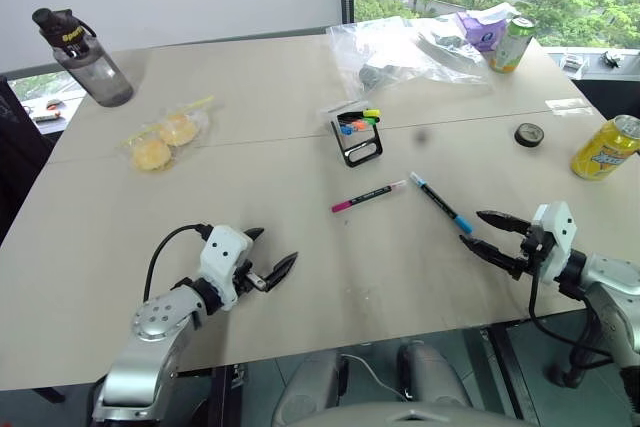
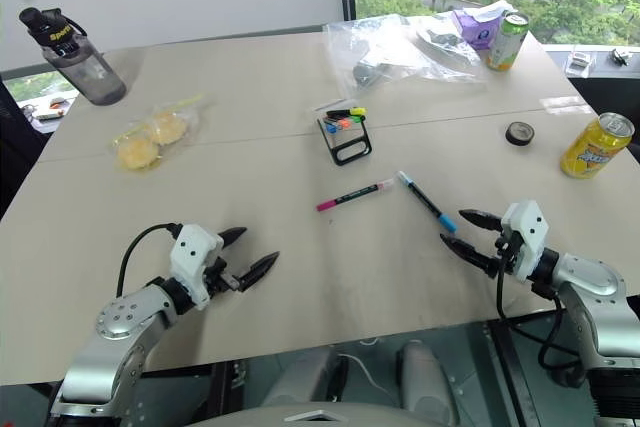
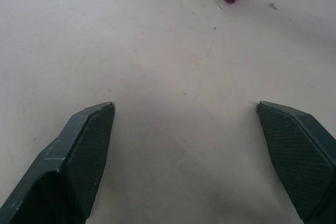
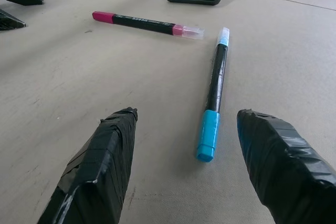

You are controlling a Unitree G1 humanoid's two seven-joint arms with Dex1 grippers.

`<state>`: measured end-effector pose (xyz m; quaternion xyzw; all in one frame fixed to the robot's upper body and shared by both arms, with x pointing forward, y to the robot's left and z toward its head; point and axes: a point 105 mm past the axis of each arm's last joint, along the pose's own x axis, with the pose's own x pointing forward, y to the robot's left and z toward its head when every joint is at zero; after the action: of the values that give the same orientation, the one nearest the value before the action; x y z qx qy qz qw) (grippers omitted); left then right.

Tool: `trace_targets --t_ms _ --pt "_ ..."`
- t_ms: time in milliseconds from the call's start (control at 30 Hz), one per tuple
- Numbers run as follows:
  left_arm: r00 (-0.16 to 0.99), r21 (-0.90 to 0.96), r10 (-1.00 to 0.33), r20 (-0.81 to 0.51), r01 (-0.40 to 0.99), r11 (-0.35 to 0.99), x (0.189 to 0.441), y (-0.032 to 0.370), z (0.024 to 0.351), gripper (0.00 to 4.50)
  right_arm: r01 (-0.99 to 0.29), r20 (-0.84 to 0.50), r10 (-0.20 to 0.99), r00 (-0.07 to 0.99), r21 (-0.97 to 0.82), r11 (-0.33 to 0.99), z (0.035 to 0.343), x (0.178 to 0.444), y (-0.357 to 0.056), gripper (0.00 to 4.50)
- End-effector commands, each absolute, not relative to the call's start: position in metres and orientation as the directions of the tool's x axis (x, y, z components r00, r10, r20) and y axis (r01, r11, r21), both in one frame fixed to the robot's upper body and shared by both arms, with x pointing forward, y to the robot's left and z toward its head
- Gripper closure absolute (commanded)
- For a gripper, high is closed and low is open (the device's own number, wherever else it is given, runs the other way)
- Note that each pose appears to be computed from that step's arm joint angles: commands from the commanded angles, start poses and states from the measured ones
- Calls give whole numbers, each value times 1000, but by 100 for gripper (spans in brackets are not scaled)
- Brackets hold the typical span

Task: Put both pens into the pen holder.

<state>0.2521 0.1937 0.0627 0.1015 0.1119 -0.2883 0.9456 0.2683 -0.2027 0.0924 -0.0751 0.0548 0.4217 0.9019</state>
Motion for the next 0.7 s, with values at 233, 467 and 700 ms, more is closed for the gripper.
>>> trace_targets --t_ms 233,467,700 --pt "802 144 -551 -230 588 796 255 191 73 5 -756 -135 744 655 -131 642 99 265 -207 124" --pt "802 139 -554 -225 589 796 255 190 72 5 -752 -136 739 659 -134 646 99 266 -209 124" --pt "802 135 -555 -223 589 797 254 189 72 5 -750 -143 737 661 -131 648 98 266 -211 124"
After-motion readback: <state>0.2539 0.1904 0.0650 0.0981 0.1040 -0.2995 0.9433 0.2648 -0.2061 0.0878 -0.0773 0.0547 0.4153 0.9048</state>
